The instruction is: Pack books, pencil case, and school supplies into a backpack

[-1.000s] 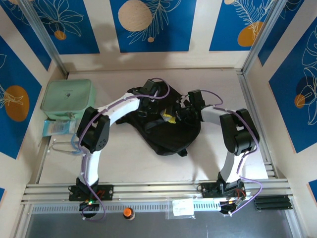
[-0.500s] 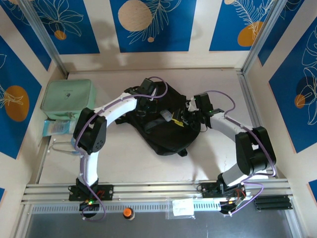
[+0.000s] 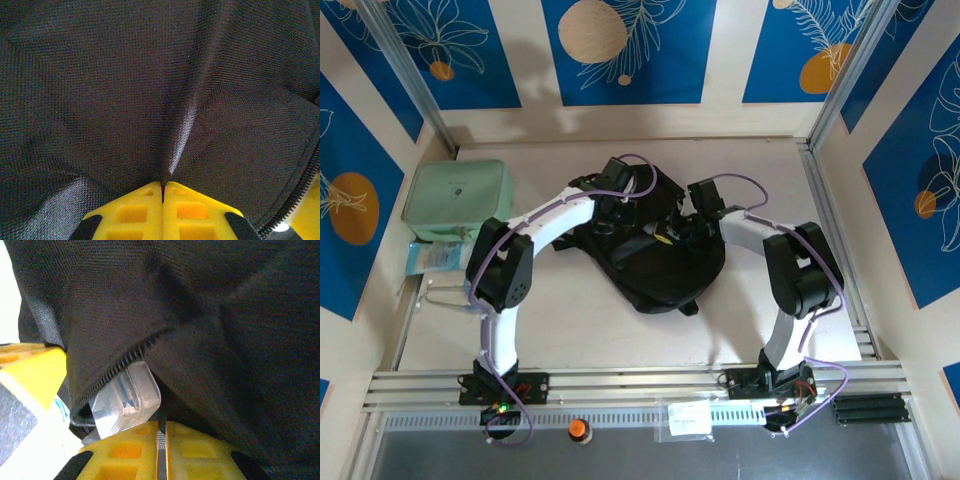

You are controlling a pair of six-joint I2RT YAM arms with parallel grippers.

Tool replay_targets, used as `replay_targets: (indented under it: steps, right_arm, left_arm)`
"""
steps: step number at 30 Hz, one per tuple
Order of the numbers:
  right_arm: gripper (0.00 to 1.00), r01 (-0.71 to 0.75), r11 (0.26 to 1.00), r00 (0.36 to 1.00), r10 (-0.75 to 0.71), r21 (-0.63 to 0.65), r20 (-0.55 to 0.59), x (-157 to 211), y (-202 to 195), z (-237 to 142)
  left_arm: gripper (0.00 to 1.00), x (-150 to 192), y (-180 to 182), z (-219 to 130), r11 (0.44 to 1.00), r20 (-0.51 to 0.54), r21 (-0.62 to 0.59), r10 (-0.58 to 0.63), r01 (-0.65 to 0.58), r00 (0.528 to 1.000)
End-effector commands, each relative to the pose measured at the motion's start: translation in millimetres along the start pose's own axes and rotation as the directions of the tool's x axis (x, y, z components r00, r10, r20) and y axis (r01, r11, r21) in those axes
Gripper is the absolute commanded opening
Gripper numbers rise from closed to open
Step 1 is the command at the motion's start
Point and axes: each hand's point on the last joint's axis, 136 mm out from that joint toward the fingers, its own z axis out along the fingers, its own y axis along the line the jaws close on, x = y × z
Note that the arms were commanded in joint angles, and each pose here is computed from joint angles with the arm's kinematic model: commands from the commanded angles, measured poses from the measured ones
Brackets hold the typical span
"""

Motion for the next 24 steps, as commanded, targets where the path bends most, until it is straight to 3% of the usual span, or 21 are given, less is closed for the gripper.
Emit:
replay_targets:
  steps: [1, 5, 13, 24]
  right_arm:
    - [0.12, 0.033, 0.999, 0.999, -0.032, -0.043, 0.025, -11.2, 19.8, 7.9]
    - [0.13, 0.031, 0.999, 0.999, -0.03, -0.044, 0.01, -5.5, 18.7, 7.6]
    - [0.21, 0.045, 0.999, 0.996, -0.045, 0.003, 0.082, 5.0, -1.1, -31.2]
    - [0.13, 0.063, 0.998, 0.996, -0.064, 0.018, 0.061, -4.0, 14.5, 3.5]
  left_arm:
    - [0.0, -0.3, -7.0, -22.0, 0.999, 0.001, 0.048, -0.009, 0.009, 1.0]
    - [0.0, -1.7, -8.0, -25.0, 0.997, 0.0, 0.069, -0.025, 0.025, 1.0]
    - [0.0, -10.6, -14.8, -41.4, 0.977, 0.017, 0.195, -0.088, 0.083, 0.996]
    - [0.0, -9.4, -16.2, -41.5, 0.969, -0.007, 0.228, -0.097, 0.096, 0.995]
